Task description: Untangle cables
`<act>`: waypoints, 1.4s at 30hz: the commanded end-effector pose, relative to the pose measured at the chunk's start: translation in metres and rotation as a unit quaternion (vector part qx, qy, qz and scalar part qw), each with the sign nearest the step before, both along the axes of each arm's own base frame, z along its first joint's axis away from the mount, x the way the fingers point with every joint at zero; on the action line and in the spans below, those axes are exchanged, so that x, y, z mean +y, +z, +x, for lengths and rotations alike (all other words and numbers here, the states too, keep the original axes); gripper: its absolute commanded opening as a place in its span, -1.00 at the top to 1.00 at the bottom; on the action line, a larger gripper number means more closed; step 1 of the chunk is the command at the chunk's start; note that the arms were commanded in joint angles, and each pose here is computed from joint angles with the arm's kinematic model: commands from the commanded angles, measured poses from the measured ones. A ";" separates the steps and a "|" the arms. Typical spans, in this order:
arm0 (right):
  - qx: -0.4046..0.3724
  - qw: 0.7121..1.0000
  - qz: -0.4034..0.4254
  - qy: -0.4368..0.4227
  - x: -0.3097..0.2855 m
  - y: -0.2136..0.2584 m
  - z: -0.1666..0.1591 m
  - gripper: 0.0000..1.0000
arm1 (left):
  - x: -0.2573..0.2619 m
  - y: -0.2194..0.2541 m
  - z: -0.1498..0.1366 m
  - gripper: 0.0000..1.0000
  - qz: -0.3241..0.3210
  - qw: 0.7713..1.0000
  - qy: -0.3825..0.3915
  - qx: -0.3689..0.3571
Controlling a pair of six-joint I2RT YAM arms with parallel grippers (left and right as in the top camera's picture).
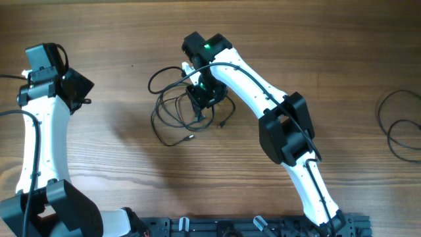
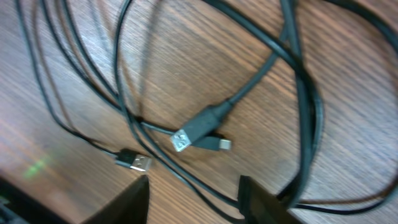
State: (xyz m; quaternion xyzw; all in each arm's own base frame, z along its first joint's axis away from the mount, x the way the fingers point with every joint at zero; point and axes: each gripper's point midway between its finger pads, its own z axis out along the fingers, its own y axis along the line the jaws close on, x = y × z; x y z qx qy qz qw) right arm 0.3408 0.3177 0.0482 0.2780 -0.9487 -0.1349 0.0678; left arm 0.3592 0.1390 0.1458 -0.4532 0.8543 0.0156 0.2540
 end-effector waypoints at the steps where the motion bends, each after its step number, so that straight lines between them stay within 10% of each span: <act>1: -0.010 0.999 0.043 -0.011 0.016 0.014 0.006 -0.11 | -0.004 0.010 0.004 -0.23 -0.003 1.000 -0.010 -0.020; 9: -0.200 0.972 -0.101 -0.072 -0.029 0.021 0.080 -0.22 | -0.010 0.011 0.008 -0.34 -0.011 0.999 -0.033 -0.026; 19: -0.097 0.986 -0.109 -0.078 -0.035 -0.002 0.035 -0.19 | -0.010 0.011 0.008 -0.34 -0.011 0.999 -0.033 -0.026; 24: -0.089 0.986 -0.115 -0.083 -0.037 -0.008 0.031 0.59 | -0.010 0.011 0.008 -0.34 -0.011 0.999 -0.033 -0.026; 29: -0.083 0.987 -0.104 -0.086 -0.033 -0.008 0.030 0.88 | -0.010 0.011 0.008 -0.34 -0.011 0.999 -0.033 -0.026; 42: -0.134 0.987 -0.014 -0.090 -0.008 0.062 0.043 0.91 | -0.010 0.011 0.008 -0.34 -0.010 0.999 -0.034 -0.026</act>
